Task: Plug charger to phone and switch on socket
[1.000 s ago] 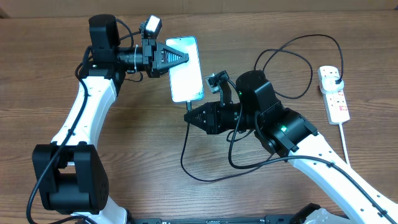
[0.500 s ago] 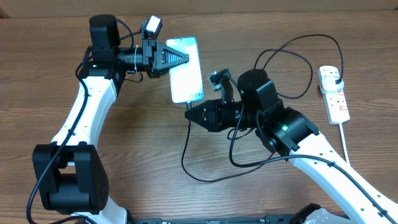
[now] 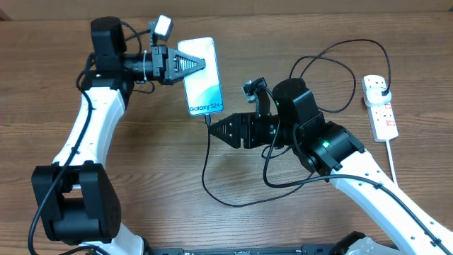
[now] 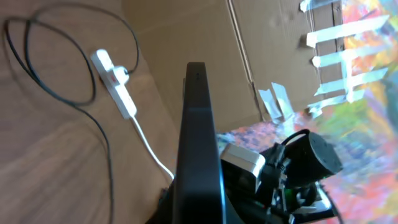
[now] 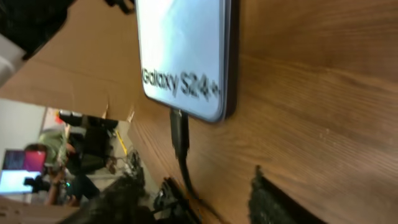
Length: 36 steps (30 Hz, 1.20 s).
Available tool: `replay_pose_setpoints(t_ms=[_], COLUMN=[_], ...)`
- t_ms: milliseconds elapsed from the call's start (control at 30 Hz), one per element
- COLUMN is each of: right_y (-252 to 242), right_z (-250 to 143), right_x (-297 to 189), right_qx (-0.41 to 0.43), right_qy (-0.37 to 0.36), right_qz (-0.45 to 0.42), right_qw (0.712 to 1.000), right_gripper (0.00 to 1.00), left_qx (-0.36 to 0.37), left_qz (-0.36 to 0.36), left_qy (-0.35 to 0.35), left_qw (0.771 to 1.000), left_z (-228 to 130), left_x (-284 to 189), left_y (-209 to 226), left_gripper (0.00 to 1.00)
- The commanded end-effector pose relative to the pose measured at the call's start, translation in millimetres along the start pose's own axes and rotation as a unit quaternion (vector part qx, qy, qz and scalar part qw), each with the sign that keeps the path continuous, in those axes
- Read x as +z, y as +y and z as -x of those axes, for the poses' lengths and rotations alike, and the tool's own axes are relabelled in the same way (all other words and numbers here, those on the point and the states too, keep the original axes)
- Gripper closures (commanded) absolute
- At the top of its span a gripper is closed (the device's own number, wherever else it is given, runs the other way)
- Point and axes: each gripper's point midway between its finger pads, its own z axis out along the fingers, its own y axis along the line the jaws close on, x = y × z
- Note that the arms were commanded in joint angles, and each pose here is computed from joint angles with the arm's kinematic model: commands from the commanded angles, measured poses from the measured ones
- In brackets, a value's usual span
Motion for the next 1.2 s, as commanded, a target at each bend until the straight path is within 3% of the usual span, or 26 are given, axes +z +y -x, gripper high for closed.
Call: replay_pose_setpoints(t_ms=[0, 267, 367, 467, 633, 900, 1167], right_y=[-8, -22, -31, -42, -48, -51, -56], right_z=[5, 2, 0, -5, -6, -7, -10], right_x=[-2, -6, -7, -10, -11, -12, -13], right_qx=[0.005, 0.025, 0.034, 0.048, 0.052, 0.056, 0.060], right_qy=[-0.009, -0.004, -0.004, 0.001, -0.001, 0.001, 0.004], right_qz=[-0.017, -0.040, -0.063, -0.086, -0.104, -0.110, -0.121], right_qw=[1.000, 0.999, 0.997, 0.995, 0.993, 0.992, 0.991], right_gripper=[0.37, 0.35, 0.35, 0.35, 0.34, 0.34, 0.34], left_qx=[0.086, 0.069, 0.024, -0.013, -0.022, -0.024, -0.010], left_qz=[-0.013, 0.034, 0.114, 0.237, 0.315, 0.374, 0.388], left_qy=[0.004, -0.031, -0.059, -0.062, -0.034, -0.036, -0.041], left_qw=[0.996, 0.997, 0.991, 0.969, 0.948, 0.927, 0.921], left_z=[-1, 3, 1, -16, -38, -38, -3], left_x=[-7, -15, -20, -34, -48, -62, -67], left_y=[-22, 6, 41, 87, 113, 127, 99], left_gripper=[0.96, 0.96, 0.96, 0.96, 0.96, 0.96, 0.96])
